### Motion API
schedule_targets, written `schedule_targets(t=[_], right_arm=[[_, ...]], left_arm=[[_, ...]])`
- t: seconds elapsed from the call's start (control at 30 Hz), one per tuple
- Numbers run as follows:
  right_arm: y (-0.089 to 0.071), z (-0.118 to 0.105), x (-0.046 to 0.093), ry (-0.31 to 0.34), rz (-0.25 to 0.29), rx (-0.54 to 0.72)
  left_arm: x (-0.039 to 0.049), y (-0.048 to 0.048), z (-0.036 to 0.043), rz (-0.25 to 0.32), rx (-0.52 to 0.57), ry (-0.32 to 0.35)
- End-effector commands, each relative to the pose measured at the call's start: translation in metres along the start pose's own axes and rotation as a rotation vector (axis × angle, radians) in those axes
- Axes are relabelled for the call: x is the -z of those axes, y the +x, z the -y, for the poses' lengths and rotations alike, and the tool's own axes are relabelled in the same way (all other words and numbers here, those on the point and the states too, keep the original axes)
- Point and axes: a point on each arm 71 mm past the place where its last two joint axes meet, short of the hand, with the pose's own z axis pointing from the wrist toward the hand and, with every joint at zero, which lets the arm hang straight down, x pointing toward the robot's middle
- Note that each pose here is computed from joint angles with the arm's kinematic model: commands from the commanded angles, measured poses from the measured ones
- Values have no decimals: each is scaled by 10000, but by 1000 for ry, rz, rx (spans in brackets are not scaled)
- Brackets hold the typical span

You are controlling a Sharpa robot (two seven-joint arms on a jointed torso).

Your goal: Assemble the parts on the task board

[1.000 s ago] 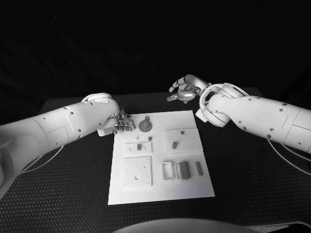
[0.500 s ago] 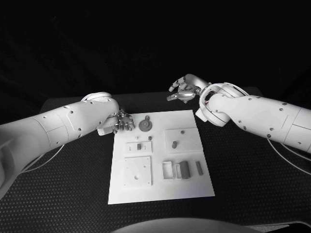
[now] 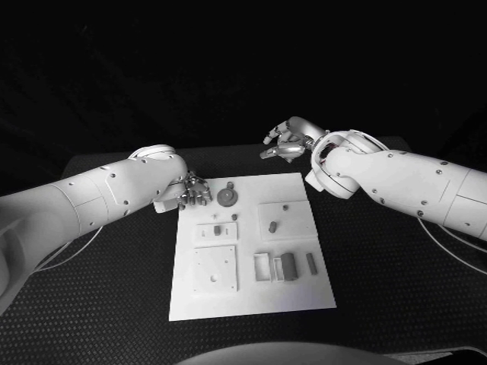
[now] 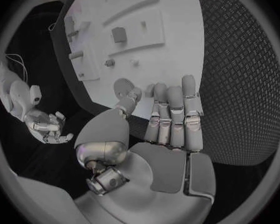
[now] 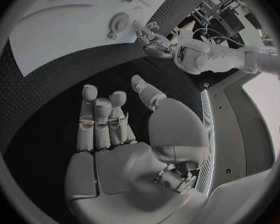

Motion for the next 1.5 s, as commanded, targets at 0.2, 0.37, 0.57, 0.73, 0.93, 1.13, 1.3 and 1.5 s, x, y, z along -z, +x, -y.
schedule_targets(t=[0.2, 0.37, 0.57, 0.73, 0.93, 1.13, 1.3, 1.5], right_arm=[[12, -8, 0, -4, -15, 5], [9, -3, 0, -3, -14, 6], [8, -1, 0, -3, -14, 6], [4, 4, 2, -1, -13, 6], [3, 6, 3, -1, -13, 5], [-4, 16, 4, 1, -11, 5], [-10, 26, 7, 3, -10, 6], [-22, 46, 8, 9, -7, 6]], left_arm=[[3, 19, 40, -17, 0, 21], [5, 24, 41, -18, -1, 27], [6, 27, 34, -17, 1, 33], [5, 14, 24, -3, 10, 35], [5, 3, -4, 3, 35, 34], [17, -8, -57, 7, 66, 34], [36, -6, -110, 2, 102, 35], [104, 27, -187, -74, 234, 42]])
